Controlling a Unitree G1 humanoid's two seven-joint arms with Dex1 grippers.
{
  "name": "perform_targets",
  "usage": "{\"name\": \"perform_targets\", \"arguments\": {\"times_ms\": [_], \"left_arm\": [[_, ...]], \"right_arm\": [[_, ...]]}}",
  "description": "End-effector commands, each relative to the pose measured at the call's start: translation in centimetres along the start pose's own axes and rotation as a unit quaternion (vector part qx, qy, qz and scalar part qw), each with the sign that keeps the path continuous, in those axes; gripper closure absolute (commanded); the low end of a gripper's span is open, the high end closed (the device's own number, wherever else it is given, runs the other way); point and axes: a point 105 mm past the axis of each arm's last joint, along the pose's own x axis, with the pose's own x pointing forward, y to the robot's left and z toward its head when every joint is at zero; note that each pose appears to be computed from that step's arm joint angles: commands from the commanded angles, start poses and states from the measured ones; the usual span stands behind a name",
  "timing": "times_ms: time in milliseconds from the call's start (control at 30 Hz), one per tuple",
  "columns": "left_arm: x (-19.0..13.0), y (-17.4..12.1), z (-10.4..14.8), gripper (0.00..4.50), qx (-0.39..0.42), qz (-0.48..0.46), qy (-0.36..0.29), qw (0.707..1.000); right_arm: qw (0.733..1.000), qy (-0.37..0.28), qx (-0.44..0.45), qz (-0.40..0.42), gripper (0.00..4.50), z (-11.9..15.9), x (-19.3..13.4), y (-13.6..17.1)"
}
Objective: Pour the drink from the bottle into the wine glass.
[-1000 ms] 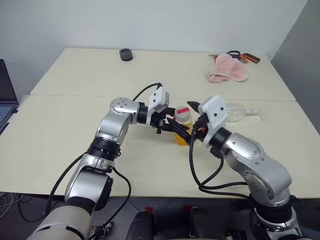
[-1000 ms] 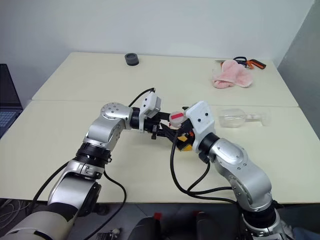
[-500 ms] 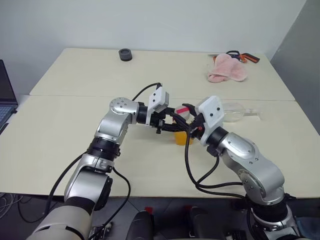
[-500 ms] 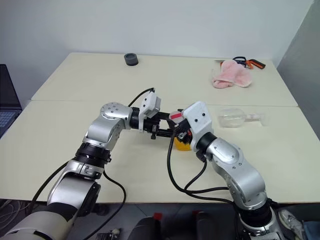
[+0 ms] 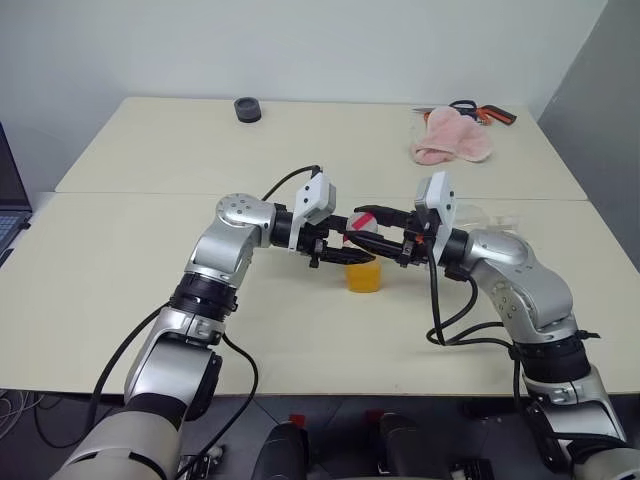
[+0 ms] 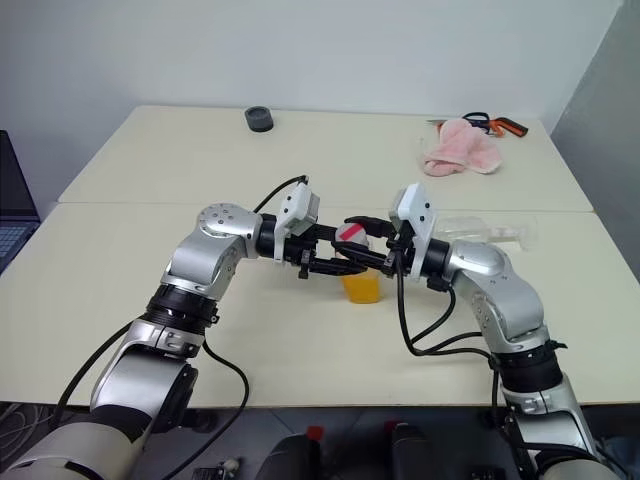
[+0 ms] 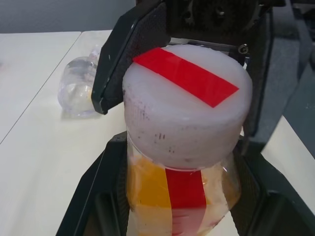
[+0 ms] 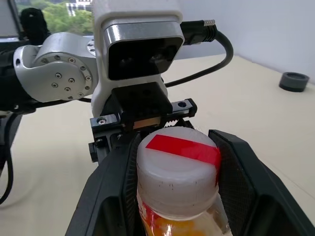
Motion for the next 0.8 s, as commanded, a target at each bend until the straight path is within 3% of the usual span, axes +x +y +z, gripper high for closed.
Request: {"name": "perform_targets", "arguments": {"times_ms": [33,133,367,800], "left_arm": [[-0.6,0.1,1.5,2.33,0.03,0.003,-0.008,1.0],[-0.6,0.2,1.3,2.33,0.028,0.008,-0.009,1.0],[-0.5,0.3,0.9,2.33,0.023,0.013,-0.009,1.0],[-0.5,0.5,0.7,2.33,0.027,0.016,-0.007,0.999]], "right_arm": [[1.0,-0.009,0.004,0.0,2.63,0.9,-0.7,-0.4],[0.999,-0.011,-0.005,-0.034,2.63,1.0,-1.1,-1.0],[0.998,-0.02,-0.002,-0.054,0.33,1.4,-1.6,-0.5],[0.996,0.02,-0.021,-0.084,0.29,1.4,-4.5,1.3]]}}
